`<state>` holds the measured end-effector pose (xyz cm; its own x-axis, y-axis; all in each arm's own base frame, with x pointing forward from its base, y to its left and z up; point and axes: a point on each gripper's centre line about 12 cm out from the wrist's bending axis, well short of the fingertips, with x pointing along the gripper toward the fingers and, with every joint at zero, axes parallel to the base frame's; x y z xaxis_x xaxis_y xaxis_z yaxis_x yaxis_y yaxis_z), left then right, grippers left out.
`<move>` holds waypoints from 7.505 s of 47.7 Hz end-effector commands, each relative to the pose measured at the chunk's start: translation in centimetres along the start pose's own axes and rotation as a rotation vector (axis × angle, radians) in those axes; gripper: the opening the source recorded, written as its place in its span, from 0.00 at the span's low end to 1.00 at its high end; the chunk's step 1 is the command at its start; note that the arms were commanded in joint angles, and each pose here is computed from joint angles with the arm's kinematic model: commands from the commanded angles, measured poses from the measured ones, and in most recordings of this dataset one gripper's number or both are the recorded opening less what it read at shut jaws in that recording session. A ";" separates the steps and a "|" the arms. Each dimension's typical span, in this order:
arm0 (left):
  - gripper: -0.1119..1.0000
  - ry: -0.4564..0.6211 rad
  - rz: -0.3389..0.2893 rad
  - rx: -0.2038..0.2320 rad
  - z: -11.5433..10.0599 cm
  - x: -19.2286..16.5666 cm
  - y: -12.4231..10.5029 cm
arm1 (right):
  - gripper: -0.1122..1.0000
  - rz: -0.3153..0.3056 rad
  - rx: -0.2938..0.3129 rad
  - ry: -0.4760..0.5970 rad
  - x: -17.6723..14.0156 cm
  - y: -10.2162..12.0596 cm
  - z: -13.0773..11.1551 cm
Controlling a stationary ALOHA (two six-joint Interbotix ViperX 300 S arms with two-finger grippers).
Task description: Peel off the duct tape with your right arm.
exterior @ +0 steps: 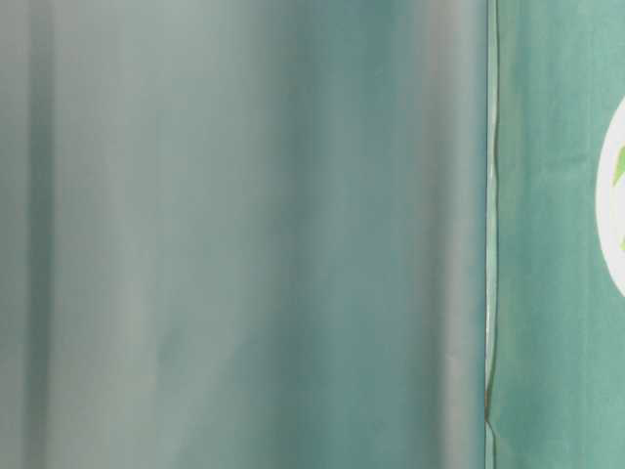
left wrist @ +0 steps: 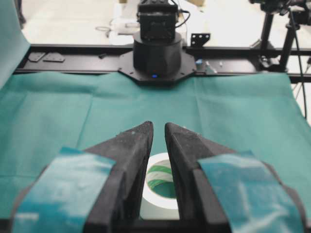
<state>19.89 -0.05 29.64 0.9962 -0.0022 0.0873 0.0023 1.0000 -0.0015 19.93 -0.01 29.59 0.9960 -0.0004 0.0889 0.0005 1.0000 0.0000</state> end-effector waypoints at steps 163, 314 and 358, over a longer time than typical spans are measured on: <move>0.99 0.654 -0.108 0.011 -3.8 21.3 -4.7 | 0.84 -0.002 0.011 0.037 -0.9 0.0 -2.3; 0.28 1.114 -0.173 0.142 -18.1 25.8 -5.9 | 0.83 -0.002 0.012 0.046 -1.2 0.0 -4.0; 0.28 1.075 -0.148 0.142 -5.1 23.2 -3.8 | 0.83 -0.003 0.040 0.051 -0.4 0.0 -3.6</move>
<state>43.64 -4.47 22.50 0.4669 -0.0554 -0.8826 0.2015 0.9784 0.0452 19.41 -0.06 24.74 1.0000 -0.0031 0.0092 0.0027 0.9992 0.0399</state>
